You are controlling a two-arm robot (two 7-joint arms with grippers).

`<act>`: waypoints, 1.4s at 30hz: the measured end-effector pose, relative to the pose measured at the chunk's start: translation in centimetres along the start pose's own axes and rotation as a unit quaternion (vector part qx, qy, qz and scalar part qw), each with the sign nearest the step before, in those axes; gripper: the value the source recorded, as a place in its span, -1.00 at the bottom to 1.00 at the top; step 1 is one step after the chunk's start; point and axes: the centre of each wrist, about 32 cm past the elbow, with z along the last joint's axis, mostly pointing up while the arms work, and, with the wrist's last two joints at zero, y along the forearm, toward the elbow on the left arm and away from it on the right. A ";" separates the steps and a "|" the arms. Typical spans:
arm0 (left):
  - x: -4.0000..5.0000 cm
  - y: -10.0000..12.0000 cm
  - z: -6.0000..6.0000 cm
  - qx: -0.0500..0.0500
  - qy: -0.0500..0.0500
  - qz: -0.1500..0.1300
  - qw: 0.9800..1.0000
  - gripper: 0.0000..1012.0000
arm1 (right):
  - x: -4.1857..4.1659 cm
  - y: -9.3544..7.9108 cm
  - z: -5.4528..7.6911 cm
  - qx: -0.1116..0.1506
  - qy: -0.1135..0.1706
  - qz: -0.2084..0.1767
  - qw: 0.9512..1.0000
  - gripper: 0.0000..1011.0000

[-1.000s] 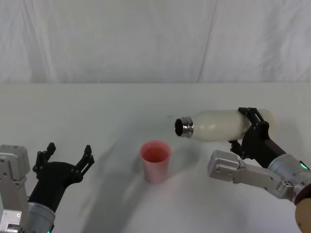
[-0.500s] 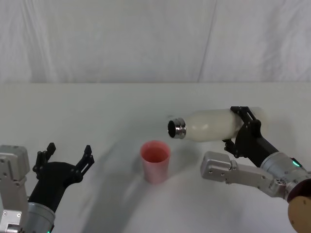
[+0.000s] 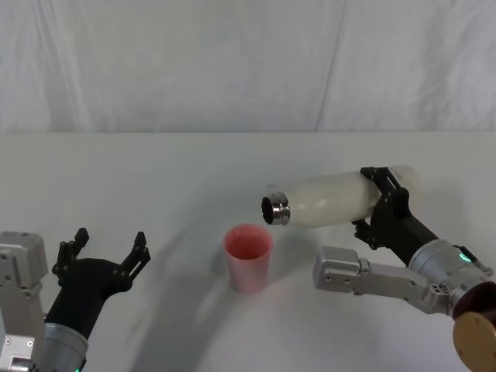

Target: Grasp the thermos with one hand and pour water into the cup lid.

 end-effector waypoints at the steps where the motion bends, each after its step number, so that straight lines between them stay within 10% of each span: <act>1: 0.00 0.0 0.0 0.000 0.000 0.000 1.000 0.98 | 0.00 0.0 0.0 0.000 -0.001 0.000 1.000 0.89; 42: 0.00 0.0 0.0 0.000 0.000 0.000 1.000 0.98 | 0.49 0.1 0.3 0.002 -0.037 -0.009 0.999 0.89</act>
